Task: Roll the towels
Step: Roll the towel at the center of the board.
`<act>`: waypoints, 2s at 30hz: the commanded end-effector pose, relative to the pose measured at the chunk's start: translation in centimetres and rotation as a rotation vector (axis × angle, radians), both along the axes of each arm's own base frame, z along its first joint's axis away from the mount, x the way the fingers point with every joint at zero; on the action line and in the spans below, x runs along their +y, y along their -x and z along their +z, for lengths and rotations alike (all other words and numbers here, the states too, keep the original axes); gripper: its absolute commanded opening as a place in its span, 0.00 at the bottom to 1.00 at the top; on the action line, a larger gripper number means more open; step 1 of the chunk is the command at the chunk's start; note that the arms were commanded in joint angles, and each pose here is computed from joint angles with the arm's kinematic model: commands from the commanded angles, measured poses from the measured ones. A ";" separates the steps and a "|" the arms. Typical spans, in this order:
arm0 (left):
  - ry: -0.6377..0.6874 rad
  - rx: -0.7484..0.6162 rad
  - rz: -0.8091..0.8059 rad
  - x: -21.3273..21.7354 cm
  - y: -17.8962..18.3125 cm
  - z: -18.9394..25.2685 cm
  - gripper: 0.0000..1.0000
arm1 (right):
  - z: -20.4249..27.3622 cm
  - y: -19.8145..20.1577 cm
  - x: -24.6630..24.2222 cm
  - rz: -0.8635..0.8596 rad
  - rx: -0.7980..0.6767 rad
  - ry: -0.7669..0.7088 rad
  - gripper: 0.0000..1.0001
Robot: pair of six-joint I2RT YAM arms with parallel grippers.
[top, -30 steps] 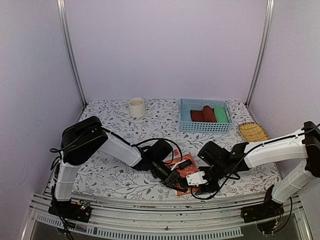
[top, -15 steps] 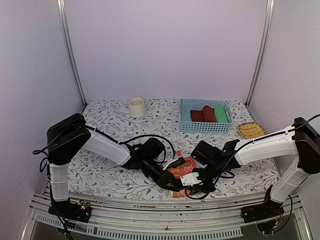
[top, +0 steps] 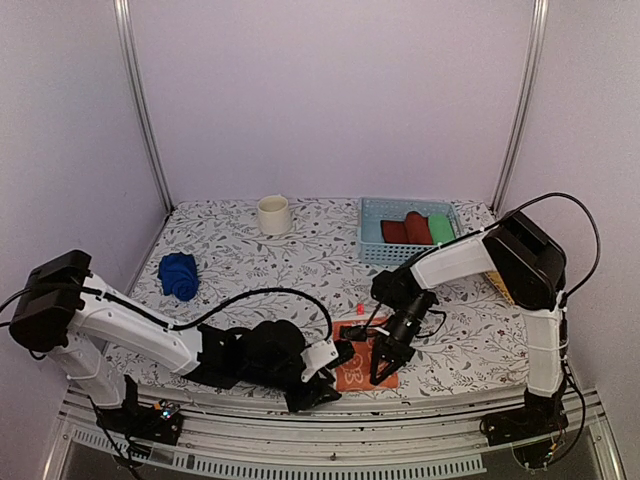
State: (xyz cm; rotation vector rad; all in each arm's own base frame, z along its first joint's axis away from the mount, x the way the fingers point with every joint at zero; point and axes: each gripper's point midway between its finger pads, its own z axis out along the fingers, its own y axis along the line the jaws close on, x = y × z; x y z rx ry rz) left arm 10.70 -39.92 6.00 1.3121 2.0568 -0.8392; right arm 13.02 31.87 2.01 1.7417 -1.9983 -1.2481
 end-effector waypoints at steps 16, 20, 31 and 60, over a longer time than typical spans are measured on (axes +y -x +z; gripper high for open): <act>-0.416 -0.588 -0.242 -4.3 -1.4 -4.9 0.35 | -2.4 0.9 -0.9 -0.012 0.150 0.098 0.03; -0.407 -0.561 -0.241 -4.6 -1.1 -5.0 0.16 | -2.0 0.8 -0.8 -0.012 0.143 0.090 0.05; -0.334 -0.177 -0.273 -4.8 1.5 -4.6 0.01 | 10.1 -4.5 -1.3 -0.123 -0.171 -0.139 0.42; -0.162 0.869 -0.125 -6.2 0.1 -7.5 0.06 | 4.6 -0.1 -3.4 0.167 -1.008 -0.107 0.51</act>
